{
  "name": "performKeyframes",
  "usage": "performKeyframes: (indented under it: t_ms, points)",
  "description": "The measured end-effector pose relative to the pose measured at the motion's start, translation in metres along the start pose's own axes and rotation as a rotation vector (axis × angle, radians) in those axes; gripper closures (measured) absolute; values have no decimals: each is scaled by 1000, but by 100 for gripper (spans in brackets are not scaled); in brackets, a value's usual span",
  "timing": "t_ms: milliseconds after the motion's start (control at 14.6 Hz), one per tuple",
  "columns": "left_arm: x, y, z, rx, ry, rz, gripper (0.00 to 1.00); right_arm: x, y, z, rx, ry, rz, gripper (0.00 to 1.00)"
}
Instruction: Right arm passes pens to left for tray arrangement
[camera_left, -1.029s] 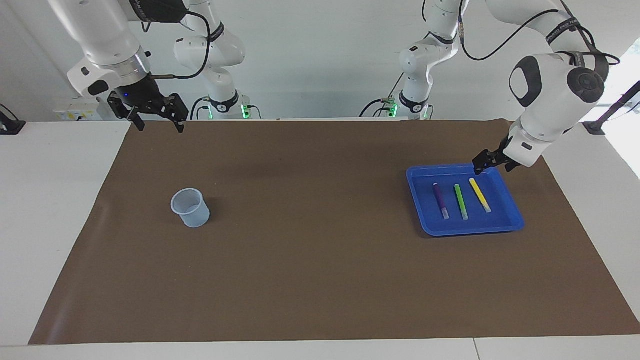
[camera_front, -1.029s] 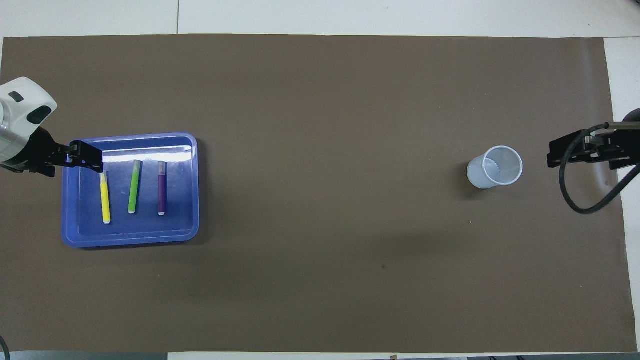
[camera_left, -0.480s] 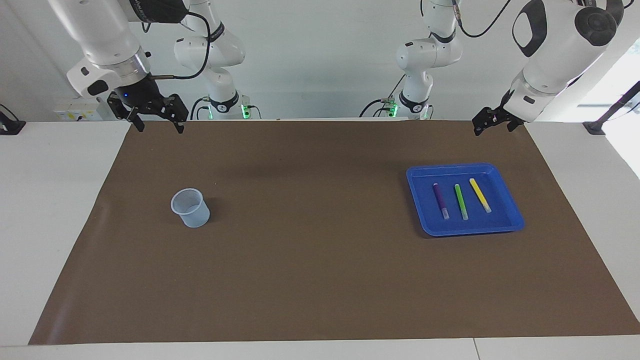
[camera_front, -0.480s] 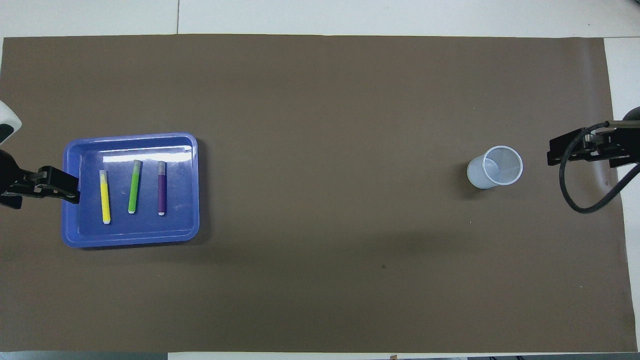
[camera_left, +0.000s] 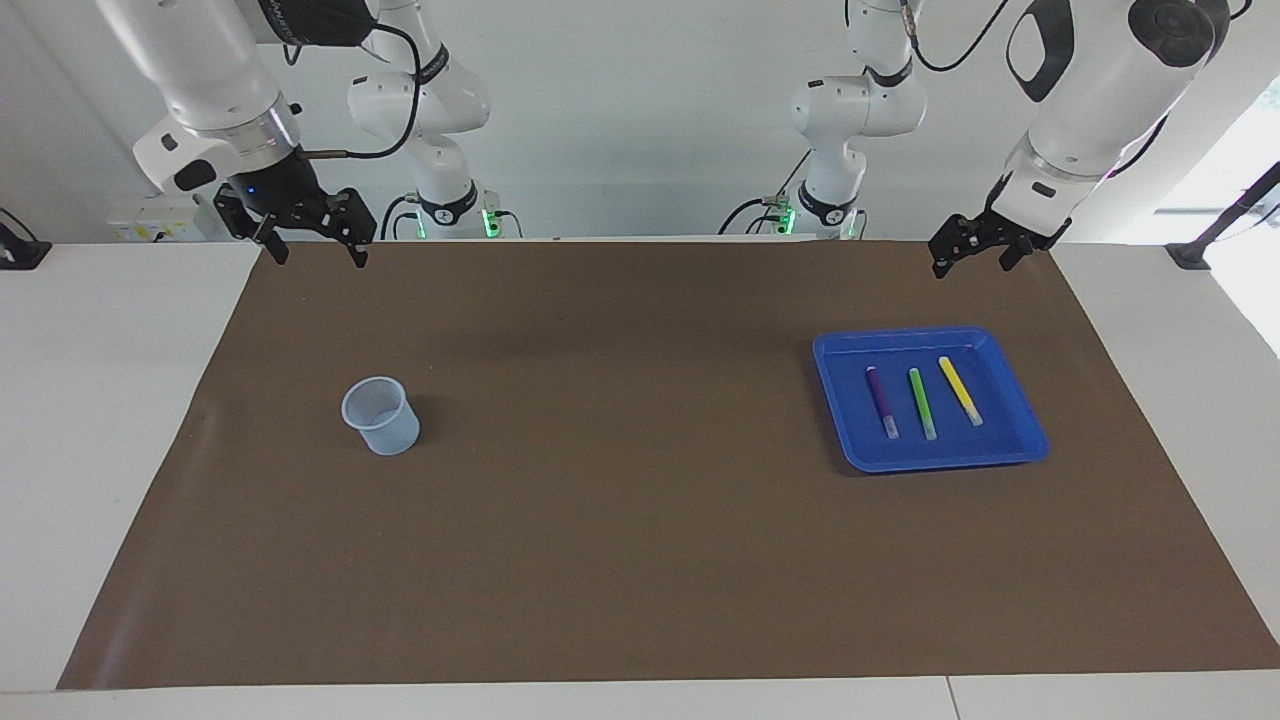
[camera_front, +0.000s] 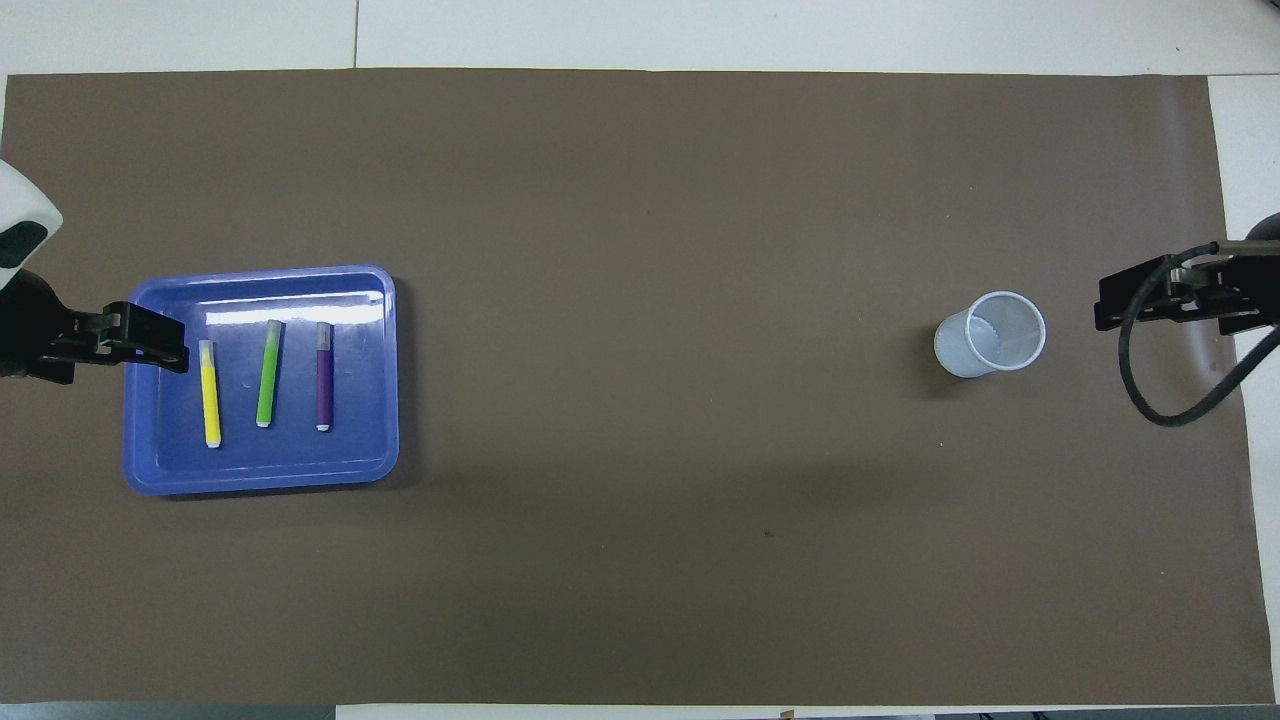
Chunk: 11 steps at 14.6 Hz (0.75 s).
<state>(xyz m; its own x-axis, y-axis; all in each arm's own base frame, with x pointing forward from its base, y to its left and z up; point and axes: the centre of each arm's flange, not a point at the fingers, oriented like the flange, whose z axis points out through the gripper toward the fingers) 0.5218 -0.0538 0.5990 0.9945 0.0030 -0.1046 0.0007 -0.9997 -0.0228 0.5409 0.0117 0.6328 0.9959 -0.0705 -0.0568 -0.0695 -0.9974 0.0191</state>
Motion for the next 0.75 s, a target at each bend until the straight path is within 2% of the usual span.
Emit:
performKeyframes:
  t_ms: [754]
  points:
    - [0,4,-7,-14,-4,20,0,0,0,0,0,0,0,0]
